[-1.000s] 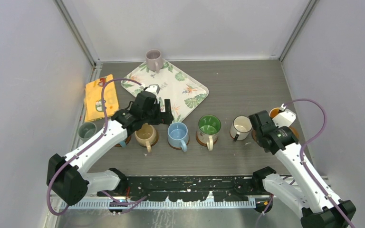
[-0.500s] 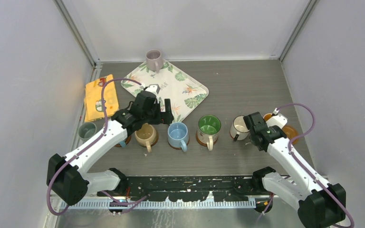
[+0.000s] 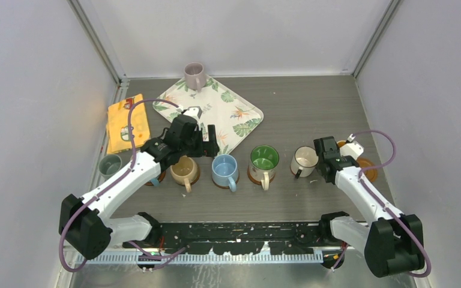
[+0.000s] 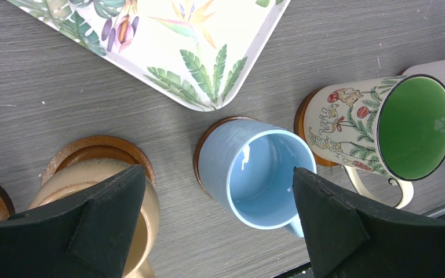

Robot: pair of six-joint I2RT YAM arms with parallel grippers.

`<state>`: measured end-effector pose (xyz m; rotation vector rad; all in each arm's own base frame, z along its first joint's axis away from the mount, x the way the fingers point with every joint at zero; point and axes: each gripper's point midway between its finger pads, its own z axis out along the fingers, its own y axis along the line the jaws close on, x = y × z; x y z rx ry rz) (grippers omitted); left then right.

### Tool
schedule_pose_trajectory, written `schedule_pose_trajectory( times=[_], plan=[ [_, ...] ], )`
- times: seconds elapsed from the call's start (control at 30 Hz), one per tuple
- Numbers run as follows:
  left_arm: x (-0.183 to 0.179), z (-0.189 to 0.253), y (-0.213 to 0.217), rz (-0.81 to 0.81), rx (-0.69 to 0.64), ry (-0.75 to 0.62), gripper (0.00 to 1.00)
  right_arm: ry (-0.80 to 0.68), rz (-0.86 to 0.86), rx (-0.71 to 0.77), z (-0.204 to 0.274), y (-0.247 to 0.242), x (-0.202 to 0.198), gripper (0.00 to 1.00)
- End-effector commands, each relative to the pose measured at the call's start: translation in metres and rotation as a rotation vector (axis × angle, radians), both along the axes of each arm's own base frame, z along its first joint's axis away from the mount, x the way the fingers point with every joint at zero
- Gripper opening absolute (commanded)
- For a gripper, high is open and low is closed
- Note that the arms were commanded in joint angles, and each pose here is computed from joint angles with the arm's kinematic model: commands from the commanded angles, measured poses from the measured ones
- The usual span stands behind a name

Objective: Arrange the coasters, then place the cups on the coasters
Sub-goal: Place the cup on the coaster.

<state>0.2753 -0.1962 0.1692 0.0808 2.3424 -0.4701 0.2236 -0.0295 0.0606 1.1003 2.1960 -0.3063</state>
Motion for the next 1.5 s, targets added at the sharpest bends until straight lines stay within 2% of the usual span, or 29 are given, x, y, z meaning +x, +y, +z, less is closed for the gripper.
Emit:
schedule_pose_trajectory(
  times=[0.0,0.33,0.6,0.9,1.0,1.13,1.2,1.47],
  plan=[
    [0.007,0.018,-0.005,0.000,-0.033,-0.057,1.00,-0.049,0.026,0.028,0.002,0.005,0.021,0.01],
    [0.008,0.016,-0.007,-0.004,-0.036,-0.048,1.00,-0.048,0.019,0.023,0.017,0.002,0.011,0.01],
    [0.008,0.016,-0.006,-0.003,-0.035,-0.050,1.00,-0.033,0.028,0.049,0.019,0.007,0.006,0.42],
    [0.008,0.017,-0.007,-0.004,-0.038,-0.049,1.00,-0.052,0.035,0.058,0.032,0.008,0.004,0.62],
    [0.009,0.019,-0.008,-0.003,-0.042,-0.052,1.00,-0.048,0.027,0.044,0.038,0.005,0.000,0.74],
    [0.009,0.022,-0.011,-0.008,-0.058,-0.049,1.00,-0.052,0.013,0.021,0.048,-0.001,-0.004,0.97],
    [0.010,0.023,-0.014,-0.013,-0.064,-0.045,1.00,-0.057,0.004,0.009,0.055,-0.003,-0.006,1.00],
    [0.012,0.032,-0.016,-0.016,-0.073,-0.053,1.00,-0.084,-0.026,-0.039,0.086,-0.015,-0.016,1.00]
  ],
)
